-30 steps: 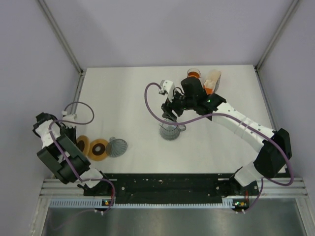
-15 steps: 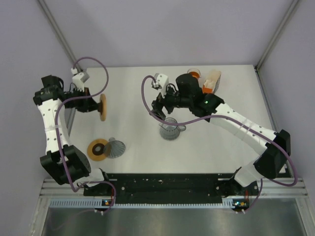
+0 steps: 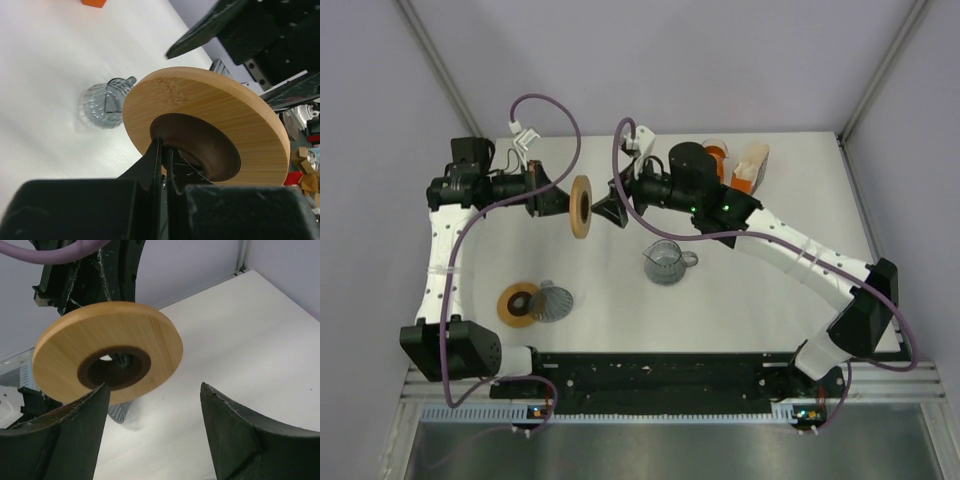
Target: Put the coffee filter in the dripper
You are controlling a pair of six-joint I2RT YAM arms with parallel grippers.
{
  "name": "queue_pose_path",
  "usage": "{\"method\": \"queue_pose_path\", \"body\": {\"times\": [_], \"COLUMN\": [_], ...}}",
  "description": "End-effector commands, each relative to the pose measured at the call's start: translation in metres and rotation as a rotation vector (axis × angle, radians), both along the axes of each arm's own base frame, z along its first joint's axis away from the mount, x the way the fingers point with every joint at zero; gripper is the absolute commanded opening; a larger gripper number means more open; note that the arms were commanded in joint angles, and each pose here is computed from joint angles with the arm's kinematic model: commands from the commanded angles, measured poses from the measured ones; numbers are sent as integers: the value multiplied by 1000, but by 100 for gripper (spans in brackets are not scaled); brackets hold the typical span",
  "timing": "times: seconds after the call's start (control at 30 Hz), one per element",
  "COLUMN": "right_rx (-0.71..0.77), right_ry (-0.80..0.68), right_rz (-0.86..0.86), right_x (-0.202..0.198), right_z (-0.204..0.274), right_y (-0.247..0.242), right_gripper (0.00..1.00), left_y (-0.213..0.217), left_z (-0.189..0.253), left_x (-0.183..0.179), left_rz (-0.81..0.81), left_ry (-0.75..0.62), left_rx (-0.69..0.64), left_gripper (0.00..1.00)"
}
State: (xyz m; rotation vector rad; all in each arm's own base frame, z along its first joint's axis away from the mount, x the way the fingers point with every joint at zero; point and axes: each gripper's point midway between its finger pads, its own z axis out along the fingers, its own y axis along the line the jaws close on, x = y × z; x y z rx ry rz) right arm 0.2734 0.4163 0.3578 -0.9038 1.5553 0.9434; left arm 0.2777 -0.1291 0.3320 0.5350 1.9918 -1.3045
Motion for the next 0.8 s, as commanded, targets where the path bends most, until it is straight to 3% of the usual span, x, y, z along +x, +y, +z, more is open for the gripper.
{"method": "queue_pose_path", "body": {"times": [0.0,0.13,0.23,0.3,0.4,0.5,0.77], "right_rx": [109,115,111,113,114,120,114], "right_ry": [-6,-3,-6,-13,-13,-13,3], "right_rz": [147,190,171,176,182,179,82], "right_x": [-18,-22,-16,-18,-18,-18,-2], "right_z": [31,28,26,29,29,32,32], "right_y": [23,29,30,30,30,29,23], "right_gripper": [72,71,65,53,23,2,0], "left_y": [-21,-28,-31,-32,-33,-32,-31], "left_z": [32,31,31,30,28,25,17], "left_x": [-20,-24,-27,-29,-30,-27,-22], "left_rz": [-69,-89,-106,-113,-115,-104,-76], "left_ry": [-76,-93,-93,-90,-80,-72,-66], "left_rx": [-84,-75,-80,-84,-85,-77,-46], "left_gripper": [0,0,0,0,0,0,0]}}
